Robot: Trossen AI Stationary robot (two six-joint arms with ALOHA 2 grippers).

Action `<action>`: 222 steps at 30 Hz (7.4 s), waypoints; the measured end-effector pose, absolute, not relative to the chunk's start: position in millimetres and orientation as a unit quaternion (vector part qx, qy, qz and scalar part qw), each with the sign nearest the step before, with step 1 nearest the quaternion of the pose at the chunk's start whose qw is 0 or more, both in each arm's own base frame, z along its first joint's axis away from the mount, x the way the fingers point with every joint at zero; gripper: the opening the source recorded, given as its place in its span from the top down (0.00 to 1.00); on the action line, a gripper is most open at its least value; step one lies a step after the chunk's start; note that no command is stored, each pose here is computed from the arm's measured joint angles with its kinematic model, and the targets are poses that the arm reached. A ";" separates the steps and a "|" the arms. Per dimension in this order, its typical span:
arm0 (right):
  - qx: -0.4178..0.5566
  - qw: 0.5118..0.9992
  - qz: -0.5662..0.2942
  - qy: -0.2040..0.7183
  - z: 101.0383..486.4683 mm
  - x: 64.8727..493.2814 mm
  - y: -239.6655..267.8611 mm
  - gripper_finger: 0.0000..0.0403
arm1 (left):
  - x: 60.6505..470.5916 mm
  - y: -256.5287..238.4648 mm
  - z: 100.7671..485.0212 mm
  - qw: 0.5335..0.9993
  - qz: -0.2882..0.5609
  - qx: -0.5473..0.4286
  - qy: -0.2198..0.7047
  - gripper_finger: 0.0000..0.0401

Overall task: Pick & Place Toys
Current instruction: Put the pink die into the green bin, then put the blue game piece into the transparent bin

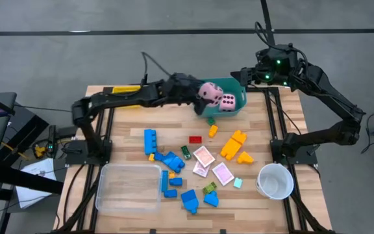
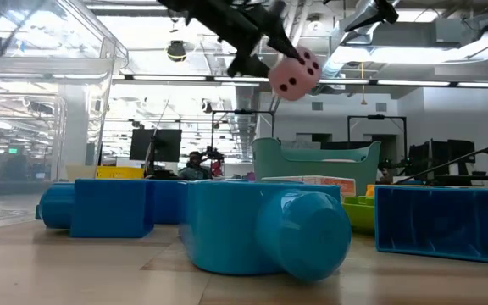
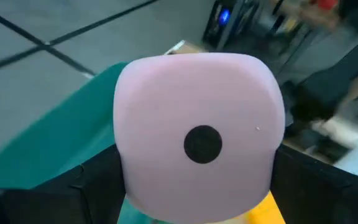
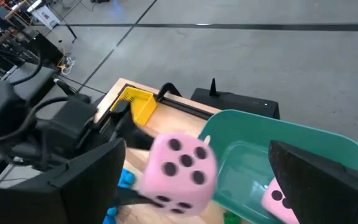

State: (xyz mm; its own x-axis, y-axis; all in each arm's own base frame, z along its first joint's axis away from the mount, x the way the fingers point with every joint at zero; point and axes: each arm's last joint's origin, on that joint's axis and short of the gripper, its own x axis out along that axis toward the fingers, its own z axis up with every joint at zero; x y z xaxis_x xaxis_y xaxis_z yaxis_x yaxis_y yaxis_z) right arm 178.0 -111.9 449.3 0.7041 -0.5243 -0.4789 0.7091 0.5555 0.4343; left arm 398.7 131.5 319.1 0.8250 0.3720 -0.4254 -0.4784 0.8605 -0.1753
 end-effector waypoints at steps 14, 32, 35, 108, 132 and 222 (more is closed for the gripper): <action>0.302 0.873 -0.353 0.150 449.9 177.0 -111.3 0.04 | 432.0 163.0 268.6 0.910 0.270 -0.075 0.305 0.21; 0.294 0.875 -0.352 0.154 449.9 177.0 -111.3 0.04 | 432.2 162.9 265.4 0.905 0.280 -0.072 0.312 0.21; 0.294 0.875 -0.352 0.154 449.9 177.0 -111.3 0.04 | 430.7 166.3 262.2 0.903 0.295 -0.068 0.306 0.21; 0.283 0.879 -0.350 0.158 449.8 176.9 -111.4 0.04 | 402.4 159.4 302.2 0.918 0.311 -0.073 0.236 0.01; 0.283 0.879 -0.350 0.160 449.5 176.8 -111.2 0.04 | 305.0 122.8 350.9 0.832 0.347 -0.159 0.402 0.01; 0.285 0.874 -0.354 0.172 447.3 175.5 -111.0 0.04 | 244.6 58.0 137.4 0.541 0.498 -0.517 0.438 0.34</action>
